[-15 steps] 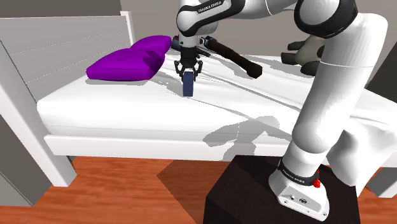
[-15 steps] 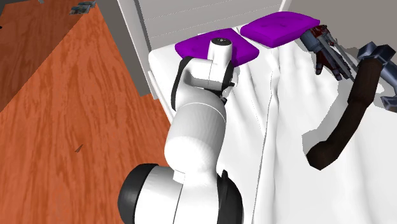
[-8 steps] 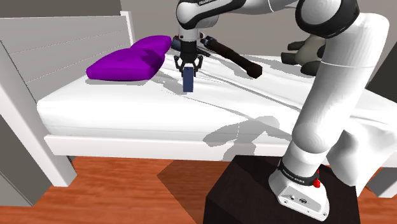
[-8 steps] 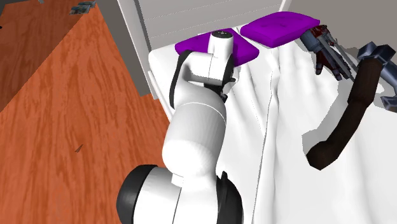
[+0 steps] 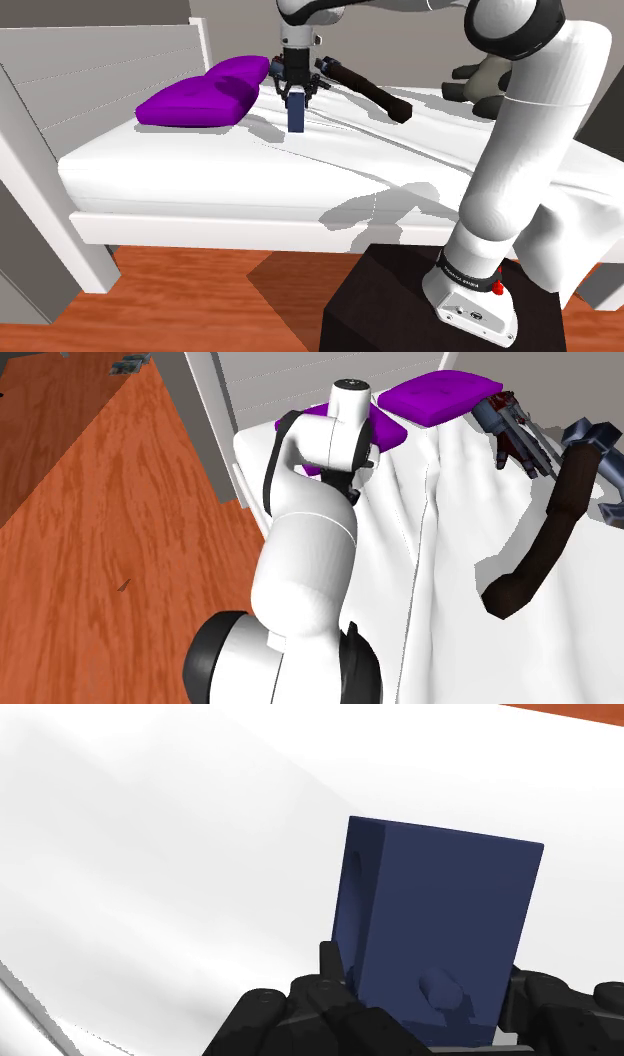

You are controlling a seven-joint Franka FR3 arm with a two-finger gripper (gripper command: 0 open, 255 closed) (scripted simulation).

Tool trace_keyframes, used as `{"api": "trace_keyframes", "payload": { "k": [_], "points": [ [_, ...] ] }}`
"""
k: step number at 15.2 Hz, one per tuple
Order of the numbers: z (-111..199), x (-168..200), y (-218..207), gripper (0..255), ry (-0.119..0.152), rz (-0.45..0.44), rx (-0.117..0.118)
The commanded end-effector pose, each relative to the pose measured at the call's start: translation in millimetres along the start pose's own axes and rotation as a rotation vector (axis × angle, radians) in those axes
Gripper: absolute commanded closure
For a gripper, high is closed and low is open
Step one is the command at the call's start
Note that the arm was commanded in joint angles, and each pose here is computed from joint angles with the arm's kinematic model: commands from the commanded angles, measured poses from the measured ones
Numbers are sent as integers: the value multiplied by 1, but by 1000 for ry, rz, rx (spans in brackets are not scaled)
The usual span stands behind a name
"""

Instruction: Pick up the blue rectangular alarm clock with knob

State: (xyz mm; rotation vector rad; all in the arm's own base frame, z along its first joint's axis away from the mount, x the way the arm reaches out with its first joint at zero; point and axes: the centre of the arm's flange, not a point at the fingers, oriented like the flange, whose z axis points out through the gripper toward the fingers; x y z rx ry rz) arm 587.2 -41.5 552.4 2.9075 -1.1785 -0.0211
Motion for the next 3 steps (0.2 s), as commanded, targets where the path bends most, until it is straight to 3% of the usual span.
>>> {"api": "trace_keyframes", "payload": {
  "k": [1, 3],
  "points": [
    [-11, 0, 0, 255, 0, 0, 0],
    [-12, 0, 0, 255, 0, 0, 0]
  ]
}}
